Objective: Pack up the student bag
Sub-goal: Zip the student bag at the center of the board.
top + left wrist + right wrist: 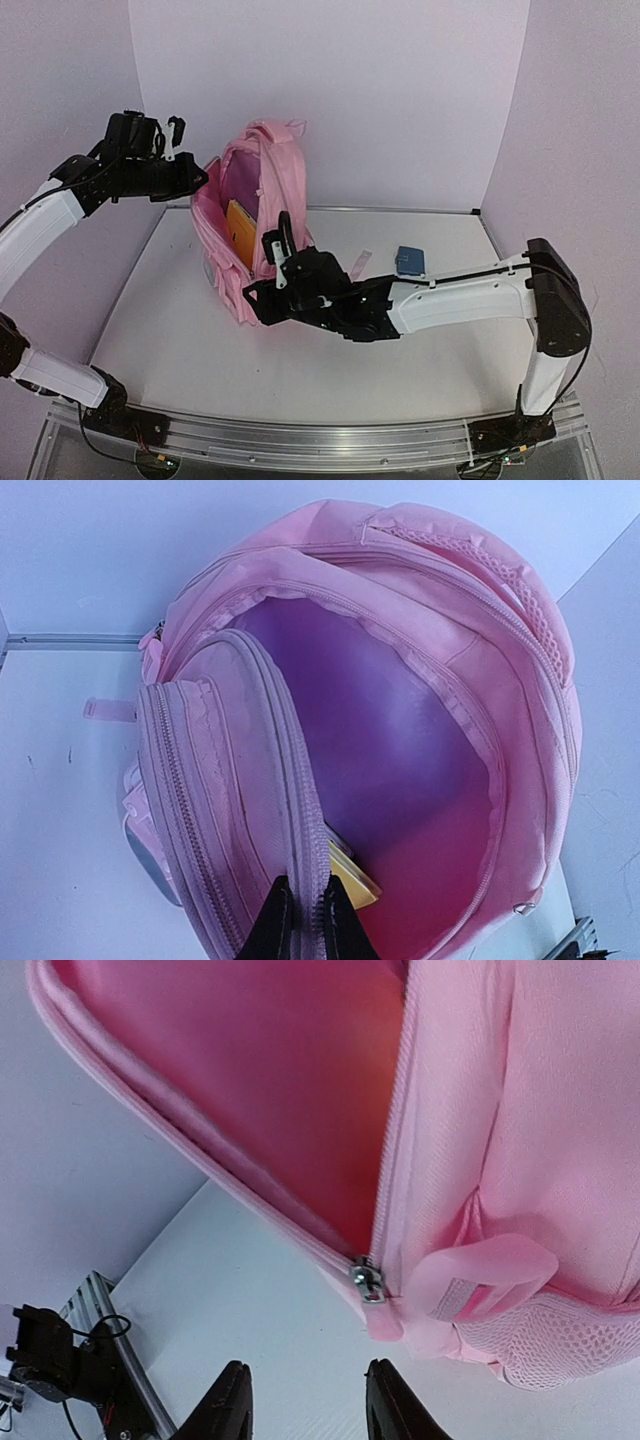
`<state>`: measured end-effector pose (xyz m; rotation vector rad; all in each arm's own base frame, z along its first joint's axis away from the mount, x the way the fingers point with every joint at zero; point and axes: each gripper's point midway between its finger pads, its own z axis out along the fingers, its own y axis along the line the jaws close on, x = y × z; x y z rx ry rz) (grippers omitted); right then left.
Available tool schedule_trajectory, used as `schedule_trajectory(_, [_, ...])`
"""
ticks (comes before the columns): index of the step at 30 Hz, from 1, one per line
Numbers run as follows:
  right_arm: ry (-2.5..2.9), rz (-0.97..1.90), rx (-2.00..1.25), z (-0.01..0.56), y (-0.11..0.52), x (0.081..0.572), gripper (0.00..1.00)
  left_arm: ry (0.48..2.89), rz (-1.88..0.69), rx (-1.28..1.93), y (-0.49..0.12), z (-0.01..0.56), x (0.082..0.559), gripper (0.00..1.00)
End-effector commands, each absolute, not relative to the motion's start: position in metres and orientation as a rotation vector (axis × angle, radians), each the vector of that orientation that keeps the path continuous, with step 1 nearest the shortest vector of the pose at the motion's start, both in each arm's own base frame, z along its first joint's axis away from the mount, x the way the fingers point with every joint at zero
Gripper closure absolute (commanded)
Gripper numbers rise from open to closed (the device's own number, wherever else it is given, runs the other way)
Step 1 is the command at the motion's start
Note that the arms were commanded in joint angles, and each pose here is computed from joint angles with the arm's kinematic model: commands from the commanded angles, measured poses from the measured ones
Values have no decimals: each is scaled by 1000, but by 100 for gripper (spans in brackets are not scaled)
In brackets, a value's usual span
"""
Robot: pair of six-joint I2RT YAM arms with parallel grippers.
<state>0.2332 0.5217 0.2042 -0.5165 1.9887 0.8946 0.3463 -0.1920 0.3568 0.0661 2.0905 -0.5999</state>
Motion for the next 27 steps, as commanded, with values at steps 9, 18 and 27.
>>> schedule_trajectory(9, [1937,766,-399,193,530,262,68,1941,-677,112,-201,409,349,100])
schedule_trajectory(18, [1919,730,-392,192,537,270,80,1942,-681,114,-202,408,350,100])
schedule_trajectory(27, [1885,772,-407,219,531,263,100,1945,-679,123,-204,407,352,100])
